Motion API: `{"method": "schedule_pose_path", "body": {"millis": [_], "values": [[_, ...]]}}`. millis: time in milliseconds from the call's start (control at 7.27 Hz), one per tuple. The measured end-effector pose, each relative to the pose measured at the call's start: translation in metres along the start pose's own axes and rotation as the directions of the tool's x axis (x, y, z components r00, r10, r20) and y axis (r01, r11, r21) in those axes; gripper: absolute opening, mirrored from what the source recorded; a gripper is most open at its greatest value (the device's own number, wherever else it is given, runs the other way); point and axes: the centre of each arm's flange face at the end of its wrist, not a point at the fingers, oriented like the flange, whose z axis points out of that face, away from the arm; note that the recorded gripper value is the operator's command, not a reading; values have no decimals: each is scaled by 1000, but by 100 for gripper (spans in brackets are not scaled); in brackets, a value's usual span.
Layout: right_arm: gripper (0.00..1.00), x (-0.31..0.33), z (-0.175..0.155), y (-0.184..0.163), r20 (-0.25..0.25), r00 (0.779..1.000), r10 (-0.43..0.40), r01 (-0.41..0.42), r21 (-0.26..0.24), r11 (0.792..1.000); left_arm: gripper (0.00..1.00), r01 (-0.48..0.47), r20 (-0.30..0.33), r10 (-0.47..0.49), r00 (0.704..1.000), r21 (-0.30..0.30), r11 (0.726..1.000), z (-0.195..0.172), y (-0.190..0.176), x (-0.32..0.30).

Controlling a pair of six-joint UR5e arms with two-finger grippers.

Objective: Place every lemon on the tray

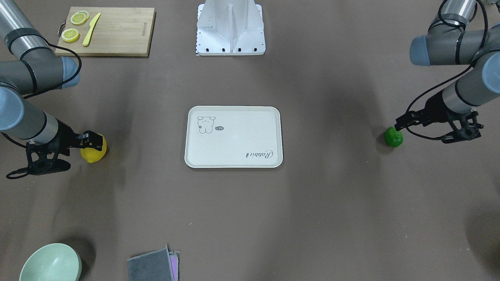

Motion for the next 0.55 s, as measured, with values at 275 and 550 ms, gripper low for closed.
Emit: {"method": "schedule_pose_path", "body": {"millis": [275, 550], "values": [[99, -2, 11, -1, -4, 1000, -5, 5, -13, 1000, 95, -16, 20, 16, 1000, -9, 1000, 19, 1, 9], [96, -1, 20, -5, 1, 1000, -15, 15, -11, 1000, 95, -32, 34, 32, 999, 2, 999, 33, -2, 8]]}}
